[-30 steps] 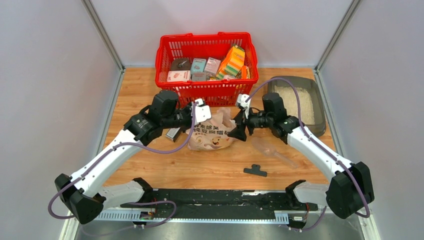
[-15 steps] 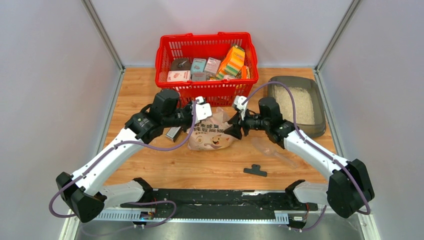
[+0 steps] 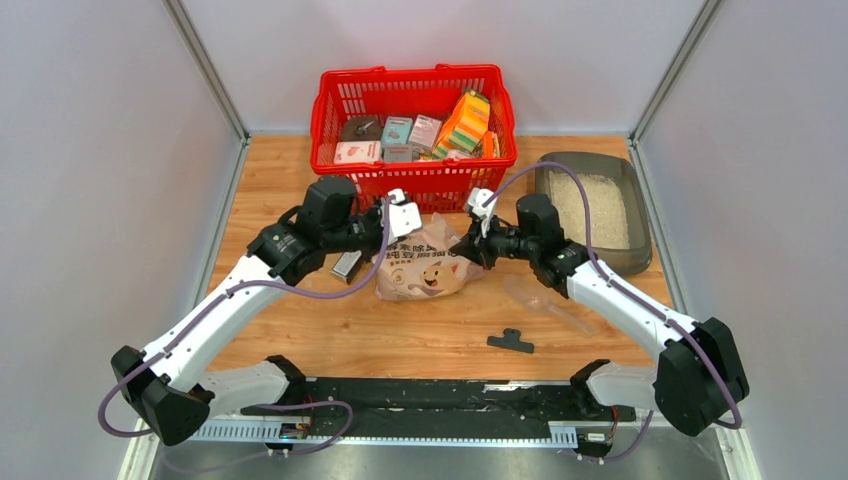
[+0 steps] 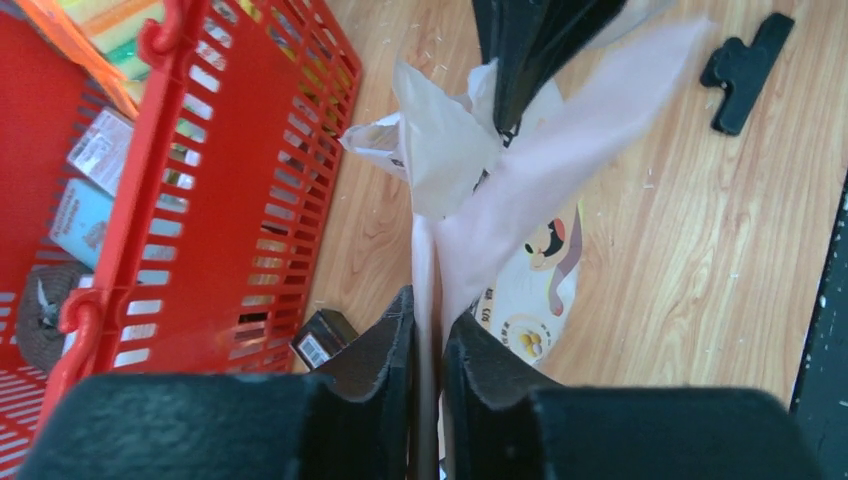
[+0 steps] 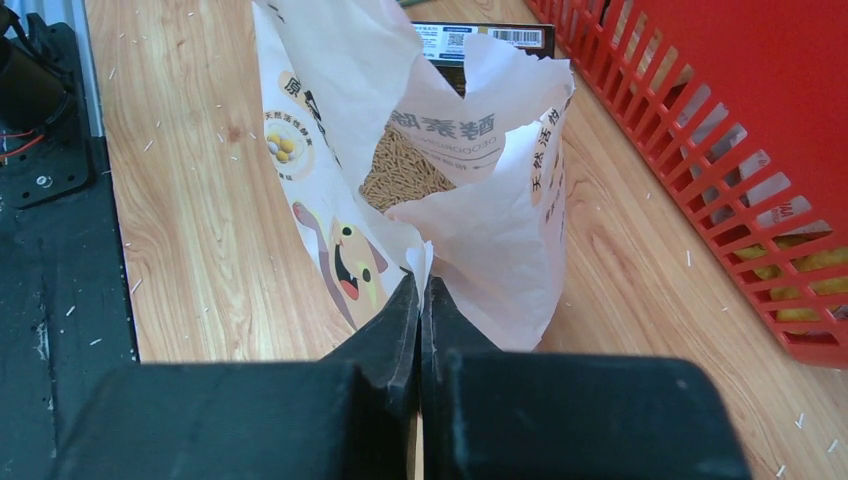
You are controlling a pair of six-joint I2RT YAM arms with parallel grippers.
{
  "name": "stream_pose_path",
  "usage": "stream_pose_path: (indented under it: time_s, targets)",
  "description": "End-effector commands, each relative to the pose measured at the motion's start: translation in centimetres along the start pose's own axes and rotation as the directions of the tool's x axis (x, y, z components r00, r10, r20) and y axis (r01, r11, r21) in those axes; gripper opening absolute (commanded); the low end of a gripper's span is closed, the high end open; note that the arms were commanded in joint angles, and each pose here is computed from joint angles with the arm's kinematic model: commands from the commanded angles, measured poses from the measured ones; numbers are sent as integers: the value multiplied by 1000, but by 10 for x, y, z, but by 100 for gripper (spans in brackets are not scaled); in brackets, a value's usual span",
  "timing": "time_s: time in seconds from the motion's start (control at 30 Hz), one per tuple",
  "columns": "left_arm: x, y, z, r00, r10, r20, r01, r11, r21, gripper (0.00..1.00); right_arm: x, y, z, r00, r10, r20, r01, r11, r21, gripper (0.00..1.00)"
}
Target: Fill the litter box with clean litter
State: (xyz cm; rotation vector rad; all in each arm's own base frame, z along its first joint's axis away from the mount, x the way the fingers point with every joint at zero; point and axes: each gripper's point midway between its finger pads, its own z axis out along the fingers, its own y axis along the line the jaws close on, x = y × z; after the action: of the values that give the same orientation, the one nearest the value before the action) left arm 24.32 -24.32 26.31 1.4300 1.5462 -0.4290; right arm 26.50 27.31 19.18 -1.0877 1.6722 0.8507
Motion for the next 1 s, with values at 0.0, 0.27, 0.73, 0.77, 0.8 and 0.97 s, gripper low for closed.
stream_pose_path:
  time_s: [0.0, 0.27, 0.73, 0.77, 0.8, 0.97]
  targets:
    - [-40, 37, -28, 995, 9, 97, 3, 991, -131, 28, -19, -7, 0, 997, -57, 57, 55, 998, 33, 0]
    - [-38, 130, -44, 998, -1, 64, 22, 941, -339, 33, -19, -6, -3, 995, -78, 62, 76, 996, 39, 0]
    - [28, 98, 19, 993, 117, 27, -120, 980, 160, 0, -22, -1, -8, 994, -73, 77, 71, 997, 32, 0]
    - [28, 94, 20, 993, 116, 31, -120, 974, 191, 0, -21, 0, -7, 995, -64, 75, 62, 998, 26, 0]
    - [34, 91, 28, 994, 102, 27, -106, 966, 234, 0, -21, 1, -8, 995, -64, 76, 62, 998, 26, 0]
    - [35, 76, 36, 993, 110, 50, -120, 922, 367, 0, -20, 4, -10, 995, -59, 81, 57, 998, 22, 0]
